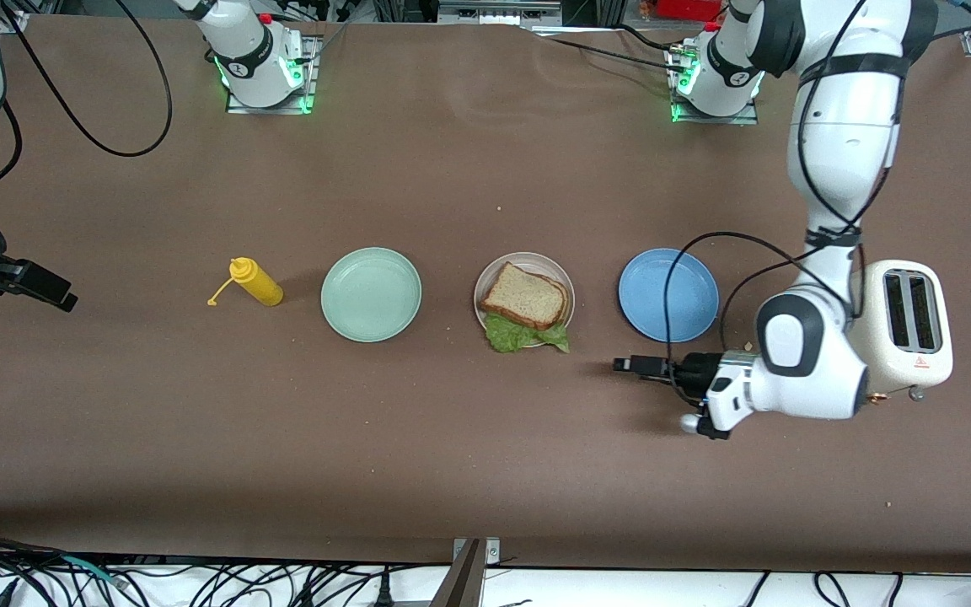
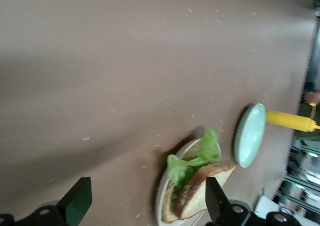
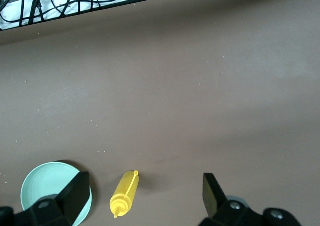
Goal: Make sandwich in beige plate with both arms
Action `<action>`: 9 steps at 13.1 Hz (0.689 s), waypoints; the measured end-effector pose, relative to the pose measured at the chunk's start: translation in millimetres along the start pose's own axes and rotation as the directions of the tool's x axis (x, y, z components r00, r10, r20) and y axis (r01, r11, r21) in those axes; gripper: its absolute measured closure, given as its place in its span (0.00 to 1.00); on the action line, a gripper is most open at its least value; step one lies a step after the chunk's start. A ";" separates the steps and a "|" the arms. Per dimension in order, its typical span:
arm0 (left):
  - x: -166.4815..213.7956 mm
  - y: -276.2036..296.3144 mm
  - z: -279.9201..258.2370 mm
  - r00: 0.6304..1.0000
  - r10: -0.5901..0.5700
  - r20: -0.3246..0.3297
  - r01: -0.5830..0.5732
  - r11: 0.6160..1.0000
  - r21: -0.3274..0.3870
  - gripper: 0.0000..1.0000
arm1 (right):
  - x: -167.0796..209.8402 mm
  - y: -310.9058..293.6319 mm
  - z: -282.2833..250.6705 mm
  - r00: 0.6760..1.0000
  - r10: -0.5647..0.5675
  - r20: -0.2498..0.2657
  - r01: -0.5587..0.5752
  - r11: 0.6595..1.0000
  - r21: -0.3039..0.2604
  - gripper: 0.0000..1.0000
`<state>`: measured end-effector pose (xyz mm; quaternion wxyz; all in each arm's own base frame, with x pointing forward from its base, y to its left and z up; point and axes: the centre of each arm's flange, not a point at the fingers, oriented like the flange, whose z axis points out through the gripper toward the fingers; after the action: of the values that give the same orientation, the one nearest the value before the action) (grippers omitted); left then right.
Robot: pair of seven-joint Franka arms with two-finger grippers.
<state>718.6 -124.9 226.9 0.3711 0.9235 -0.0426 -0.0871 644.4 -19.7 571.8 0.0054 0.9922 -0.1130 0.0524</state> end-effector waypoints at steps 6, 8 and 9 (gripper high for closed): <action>-30.9 -44.3 -127.1 0.995 -0.093 0.024 0.083 0.956 0.281 0.00 | 0.0 0.1 0.4 1.000 0.000 0.001 0.000 1.000 0.000 0.00; -42.6 -54.3 -159.6 0.995 -0.094 0.044 0.068 0.910 0.409 0.00 | 0.0 0.1 0.4 1.000 0.000 0.001 0.000 1.000 0.000 0.00; -46.2 -51.8 -170.0 0.995 -0.087 0.055 0.051 0.885 0.463 0.00 | 0.0 0.1 0.5 1.000 0.000 0.001 0.000 1.000 0.000 0.00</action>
<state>706.8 34.4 317.7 0.1359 0.9823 -0.0429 -0.1217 644.5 -19.8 571.4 0.0055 0.9922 -0.1131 0.0520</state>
